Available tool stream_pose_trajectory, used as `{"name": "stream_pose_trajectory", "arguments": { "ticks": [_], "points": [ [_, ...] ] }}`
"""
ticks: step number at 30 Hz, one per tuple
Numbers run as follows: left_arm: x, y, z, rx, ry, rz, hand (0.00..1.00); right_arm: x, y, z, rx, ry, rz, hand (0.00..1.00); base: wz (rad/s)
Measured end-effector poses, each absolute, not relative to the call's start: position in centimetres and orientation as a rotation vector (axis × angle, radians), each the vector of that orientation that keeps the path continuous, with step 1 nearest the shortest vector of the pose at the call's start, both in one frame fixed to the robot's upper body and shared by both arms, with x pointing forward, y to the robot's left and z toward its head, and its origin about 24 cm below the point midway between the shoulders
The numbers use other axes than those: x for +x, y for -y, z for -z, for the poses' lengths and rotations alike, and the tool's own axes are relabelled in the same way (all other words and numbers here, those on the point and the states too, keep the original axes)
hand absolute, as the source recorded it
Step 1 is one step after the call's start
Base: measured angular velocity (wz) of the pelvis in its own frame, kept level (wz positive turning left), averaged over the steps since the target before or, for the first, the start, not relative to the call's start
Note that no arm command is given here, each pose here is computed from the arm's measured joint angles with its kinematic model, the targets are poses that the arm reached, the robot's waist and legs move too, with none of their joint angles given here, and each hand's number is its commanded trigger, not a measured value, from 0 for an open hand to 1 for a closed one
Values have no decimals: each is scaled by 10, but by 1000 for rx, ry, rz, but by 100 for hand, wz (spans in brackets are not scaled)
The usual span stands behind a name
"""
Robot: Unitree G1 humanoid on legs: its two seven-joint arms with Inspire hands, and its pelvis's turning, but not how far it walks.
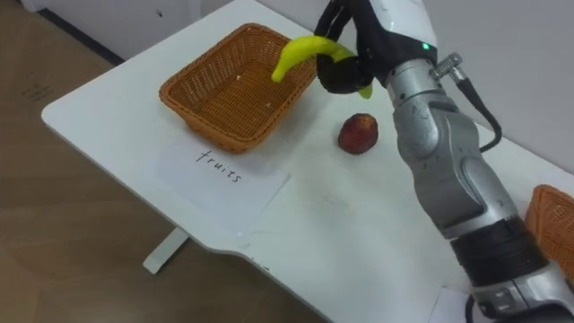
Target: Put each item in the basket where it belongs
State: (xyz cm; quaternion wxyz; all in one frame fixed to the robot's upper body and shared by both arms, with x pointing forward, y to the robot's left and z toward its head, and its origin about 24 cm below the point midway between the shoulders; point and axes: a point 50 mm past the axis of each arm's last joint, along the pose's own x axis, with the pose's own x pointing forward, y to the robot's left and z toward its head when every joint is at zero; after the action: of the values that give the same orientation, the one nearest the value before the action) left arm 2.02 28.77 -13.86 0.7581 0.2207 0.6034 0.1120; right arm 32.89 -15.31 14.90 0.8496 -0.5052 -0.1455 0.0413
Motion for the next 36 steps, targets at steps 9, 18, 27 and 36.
{"name": "stream_pose_trajectory", "arguments": {
  "ticks": [9, 18, 27, 36],
  "points": [
    [18, -286, 139, 463, -1339, -231, 0, 338, 145, -139, -1067, 250, -120, 100, 14],
    [12, -287, 141, 434, -1370, -229, 0, 340, 145, -130, -1064, 212, -120, 100, 4],
    [12, -288, 140, 425, -1363, -236, 0, 341, 146, -120, -1110, 197, -122, 100, 0],
    [17, -292, 137, 442, -1333, -239, 0, 340, 138, -114, -1126, 205, -155, 24, 3]
  ]
}}
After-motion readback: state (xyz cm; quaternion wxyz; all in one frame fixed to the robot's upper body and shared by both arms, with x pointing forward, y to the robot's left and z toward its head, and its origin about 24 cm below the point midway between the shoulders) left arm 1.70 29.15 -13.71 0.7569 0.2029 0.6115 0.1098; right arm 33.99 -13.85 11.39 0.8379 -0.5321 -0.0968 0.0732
